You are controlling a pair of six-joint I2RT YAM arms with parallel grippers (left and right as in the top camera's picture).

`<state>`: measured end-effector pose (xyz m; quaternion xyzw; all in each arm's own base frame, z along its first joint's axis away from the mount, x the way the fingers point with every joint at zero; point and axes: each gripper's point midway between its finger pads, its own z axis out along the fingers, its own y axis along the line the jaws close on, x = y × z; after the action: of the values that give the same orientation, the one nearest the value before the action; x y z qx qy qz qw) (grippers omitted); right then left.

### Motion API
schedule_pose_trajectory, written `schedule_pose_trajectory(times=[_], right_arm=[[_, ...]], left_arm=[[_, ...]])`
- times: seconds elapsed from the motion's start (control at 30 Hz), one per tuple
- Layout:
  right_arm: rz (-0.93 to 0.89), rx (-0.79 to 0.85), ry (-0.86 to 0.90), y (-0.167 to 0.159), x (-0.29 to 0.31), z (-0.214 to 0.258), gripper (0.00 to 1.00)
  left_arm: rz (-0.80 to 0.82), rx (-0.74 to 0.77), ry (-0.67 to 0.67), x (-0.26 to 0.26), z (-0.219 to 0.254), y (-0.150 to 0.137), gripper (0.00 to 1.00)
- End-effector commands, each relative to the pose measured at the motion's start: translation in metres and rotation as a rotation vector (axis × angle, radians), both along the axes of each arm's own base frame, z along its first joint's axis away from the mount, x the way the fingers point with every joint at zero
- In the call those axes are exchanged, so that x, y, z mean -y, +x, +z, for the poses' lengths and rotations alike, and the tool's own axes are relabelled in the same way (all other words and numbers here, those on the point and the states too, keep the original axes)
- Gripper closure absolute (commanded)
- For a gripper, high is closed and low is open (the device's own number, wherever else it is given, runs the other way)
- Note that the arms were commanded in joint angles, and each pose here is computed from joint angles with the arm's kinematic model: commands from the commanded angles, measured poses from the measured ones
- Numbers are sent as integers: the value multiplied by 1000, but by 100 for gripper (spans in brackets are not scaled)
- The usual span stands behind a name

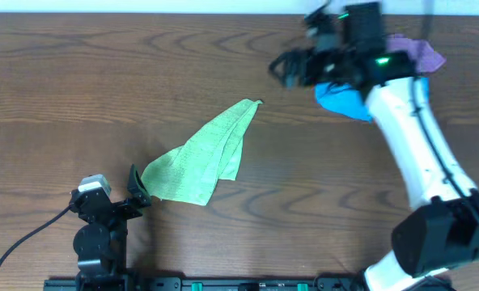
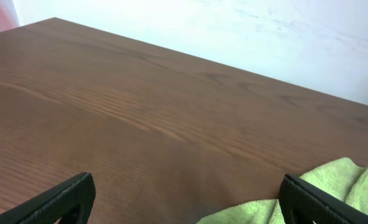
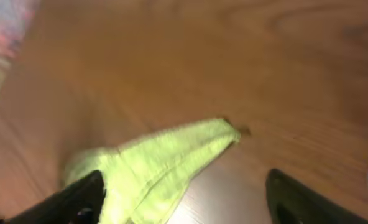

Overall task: Fold the cloth
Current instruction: 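Lift the green cloth with the right gripper and drag it toward table center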

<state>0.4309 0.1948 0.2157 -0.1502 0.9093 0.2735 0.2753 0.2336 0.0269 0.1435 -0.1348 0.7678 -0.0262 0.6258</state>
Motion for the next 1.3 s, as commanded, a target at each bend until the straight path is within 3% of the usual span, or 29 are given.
schedule_pose_trajectory(times=[0.0, 0.03, 0.1, 0.23, 0.33, 0.4, 0.53, 0.7, 0.87, 1.27], right_arm=[[147, 38, -229, -13, -17, -49, 65], [167, 26, -261, -18, -23, -61, 71], [214, 0, -308, -26, -34, -84, 24], [291, -74, -342, -37, -53, -127, 34], [363, -107, -382, -46, -61, -156, 35], [401, -102, -415, -50, -66, -167, 30], [491, -24, -468, -53, -78, -164, 21], [691, 47, -512, -82, -107, -164, 20], [648, 67, -591, -89, -119, -166, 20], [863, 112, -731, -124, -127, -172, 15]], left_arm=[[9, -43, -14, -1, -15, -2, 5], [9, -43, -14, -1, -15, -2, 4], [9, -43, -14, -1, -15, -2, 5], [9, -43, -14, -1, -15, -2, 4], [9, -43, -14, -1, -15, -2, 5], [9, -43, -14, -1, -15, -2, 5], [9, -43, -14, -1, -15, -2, 5], [9, -43, -14, -1, -15, -2, 4], [9, -43, -14, -1, -15, -2, 5], [9, -43, -14, -1, -15, -2, 5]])
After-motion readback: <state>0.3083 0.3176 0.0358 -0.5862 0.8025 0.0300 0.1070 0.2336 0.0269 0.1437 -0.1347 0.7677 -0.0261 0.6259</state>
